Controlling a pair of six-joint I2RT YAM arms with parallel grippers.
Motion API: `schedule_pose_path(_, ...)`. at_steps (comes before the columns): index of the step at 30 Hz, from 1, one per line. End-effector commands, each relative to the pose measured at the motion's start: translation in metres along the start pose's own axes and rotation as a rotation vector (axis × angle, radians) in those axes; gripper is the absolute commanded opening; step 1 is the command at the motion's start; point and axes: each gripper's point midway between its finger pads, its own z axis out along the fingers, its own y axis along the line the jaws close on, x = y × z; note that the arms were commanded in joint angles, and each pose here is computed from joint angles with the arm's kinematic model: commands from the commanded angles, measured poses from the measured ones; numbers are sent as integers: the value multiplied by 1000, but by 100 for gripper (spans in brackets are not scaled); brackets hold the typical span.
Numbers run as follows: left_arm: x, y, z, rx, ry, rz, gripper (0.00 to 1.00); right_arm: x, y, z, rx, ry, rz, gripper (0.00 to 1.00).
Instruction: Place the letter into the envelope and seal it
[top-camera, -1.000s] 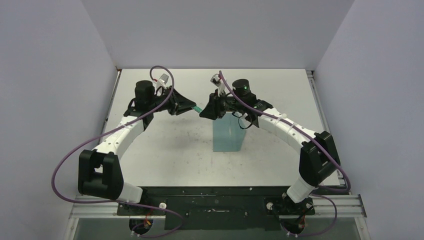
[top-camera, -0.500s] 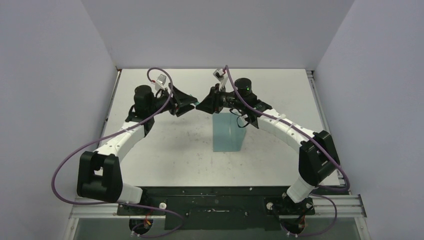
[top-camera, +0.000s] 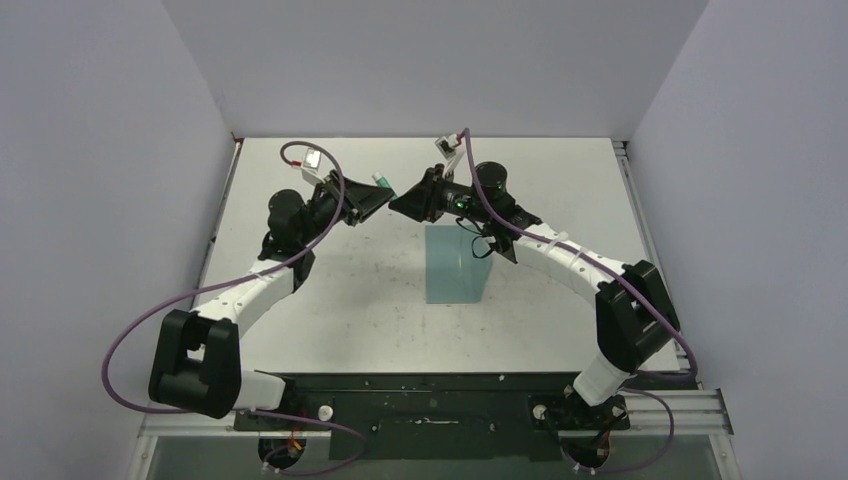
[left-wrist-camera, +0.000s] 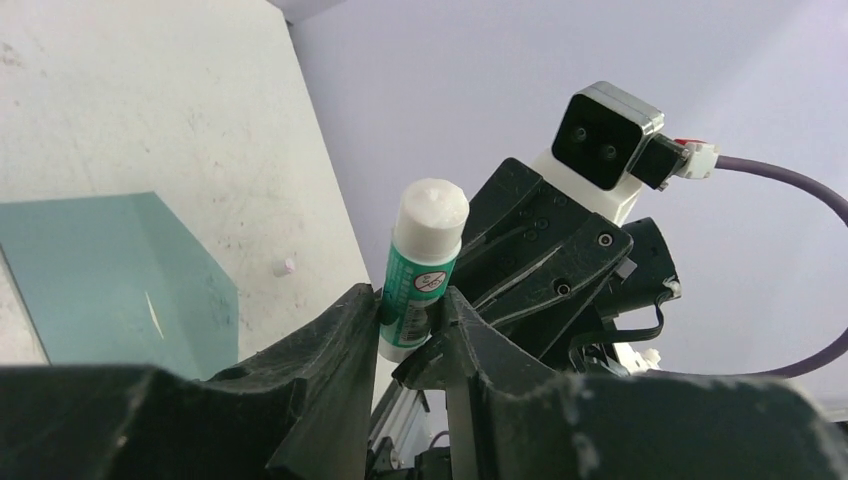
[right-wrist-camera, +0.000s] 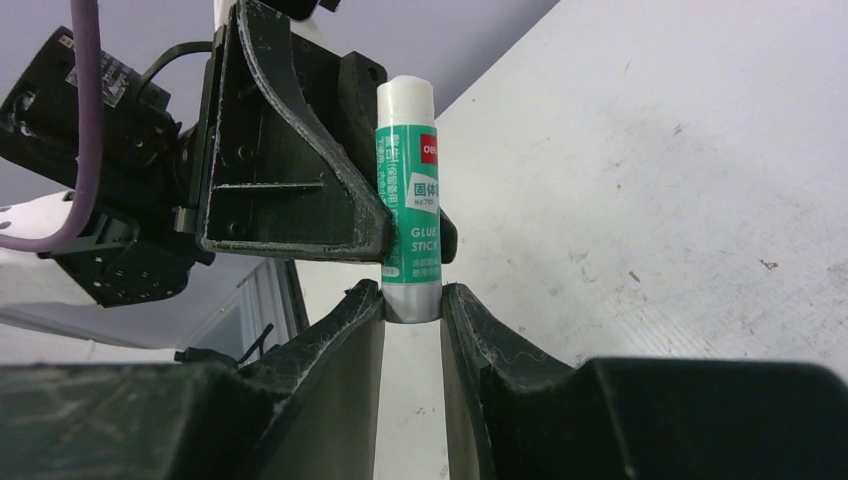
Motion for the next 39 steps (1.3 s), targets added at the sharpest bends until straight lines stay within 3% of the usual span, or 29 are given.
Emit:
schedule_pose_path(1,-8,-34,0,131,-56,88,29,-26,26,-4,-82,-83,-34,5)
schedule_pose_path(5,-11,-36,2,143,-66,122,43,-29,28,-7,-101,-80,-29,5)
schedule_pose_path(9,-15,-39,5,153,-76,166,45,-28,28,-7,-108,-73,-20,5)
schedule_pose_path(12,-15,-40,7,154,-78,193,29,-30,29,-7,-112,-76,-12,5)
schedule_pose_path(15,-14,-41,7,157,-78,221,2,-34,32,-8,-122,-81,-1,5)
schedule_pose_path(18,-16,-50,6,182,-94,246,0,-45,36,-12,-145,-107,56,5)
schedule_pose_path(21,-22,-70,3,239,-127,283,0,-64,37,-20,-184,-177,198,5)
schedule_pose_path(29,-45,-139,-7,406,-249,337,0,-106,43,-43,-466,-449,837,5)
schedule_pose_path(34,-49,-159,-17,440,-291,349,0,-122,47,-48,-593,-587,1049,5)
schedule_pose_path(37,-54,-159,-23,420,-334,343,0,-115,48,-45,-640,-566,1118,5)
schedule_pose_path(38,-56,-157,-23,399,-342,333,0,-112,48,-43,-628,-540,1100,12)
schedule_pose_path(39,-58,-153,-22,368,-346,312,0,-108,47,-40,-597,-513,1067,27)
